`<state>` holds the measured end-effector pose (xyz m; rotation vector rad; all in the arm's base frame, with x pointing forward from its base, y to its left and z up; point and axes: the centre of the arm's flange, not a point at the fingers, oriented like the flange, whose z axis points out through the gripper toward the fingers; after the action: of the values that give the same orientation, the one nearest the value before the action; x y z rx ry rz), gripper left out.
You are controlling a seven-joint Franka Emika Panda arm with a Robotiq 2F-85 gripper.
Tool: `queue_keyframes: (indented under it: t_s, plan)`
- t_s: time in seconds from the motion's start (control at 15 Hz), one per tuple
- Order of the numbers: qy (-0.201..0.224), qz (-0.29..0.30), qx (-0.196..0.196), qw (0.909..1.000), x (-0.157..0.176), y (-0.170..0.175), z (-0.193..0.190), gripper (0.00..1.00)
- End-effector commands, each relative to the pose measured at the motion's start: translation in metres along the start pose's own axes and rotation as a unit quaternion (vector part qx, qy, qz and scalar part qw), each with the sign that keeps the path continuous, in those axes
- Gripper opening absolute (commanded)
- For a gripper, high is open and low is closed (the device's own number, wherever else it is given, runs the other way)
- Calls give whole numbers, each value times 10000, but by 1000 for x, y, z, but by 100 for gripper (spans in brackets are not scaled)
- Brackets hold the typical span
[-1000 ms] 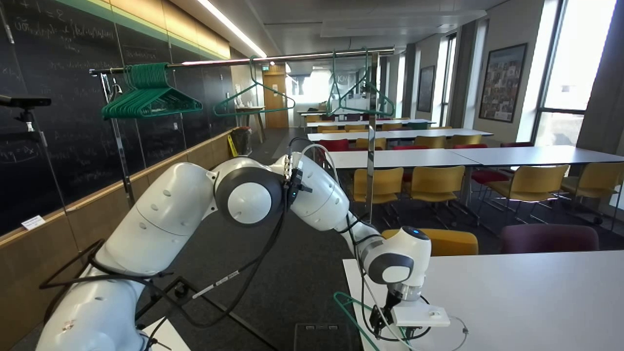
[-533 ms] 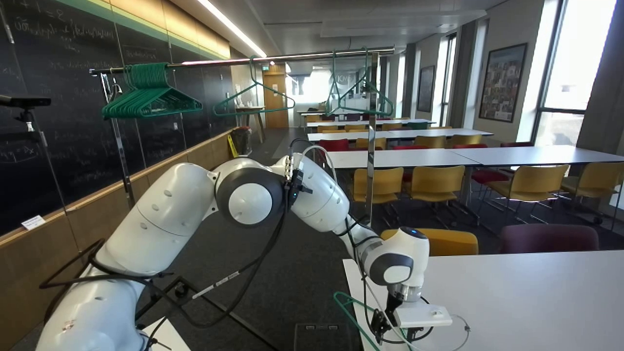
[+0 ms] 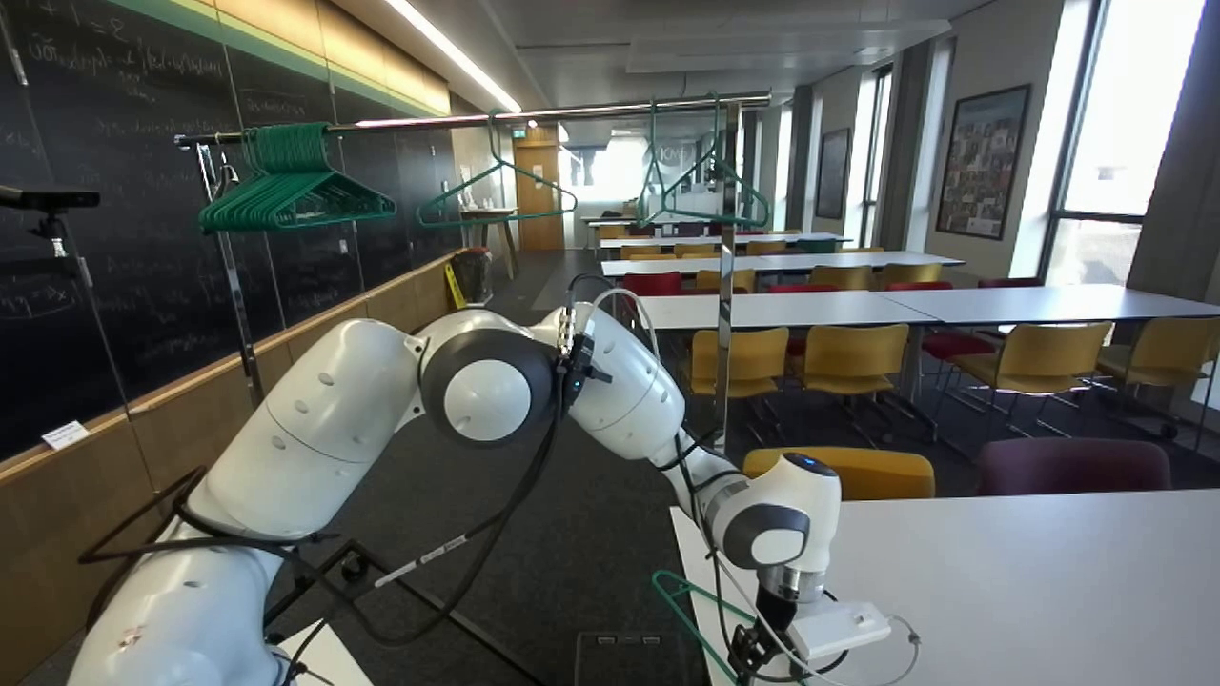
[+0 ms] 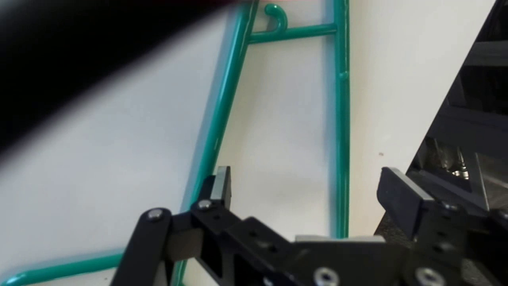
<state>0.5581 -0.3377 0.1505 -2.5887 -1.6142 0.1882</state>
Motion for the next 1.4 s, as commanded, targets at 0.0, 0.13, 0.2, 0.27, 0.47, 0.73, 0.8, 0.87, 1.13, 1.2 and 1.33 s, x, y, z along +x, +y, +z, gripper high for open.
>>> queue_keyframes:
  t_s: [0.0, 0.13, 0.2, 0.27, 0.47, 0.73, 0.8, 0.87, 1.13, 1.2, 1.33]
  plan:
    - [17, -61, 33, 10000, -1, -3, 3, 100]
    - [20, -73, 68, 9999, -2, -3, 7, 100]
    - [19, -75, 79, 9999, -2, -3, 9, 100]
    - [19, -80, 86, 9999, -1, -3, 10, 100]
    - [17, -84, 85, 9999, 0, -3, 10, 100]
    - [-18, -247, 77, 9997, -18, -34, 21, 100]
    - [-20, -252, 87, 9996, -23, -39, 27, 100]
    - [-26, -217, 74, 9997, -31, -45, 35, 100]
    - [-55, -81, -50, 9999, -71, -75, 48, 100]
    - [-64, -23, -154, 9999, -78, -78, 44, 100]
    - [-82, 23, -366, 9993, -88, -86, 38, 100]
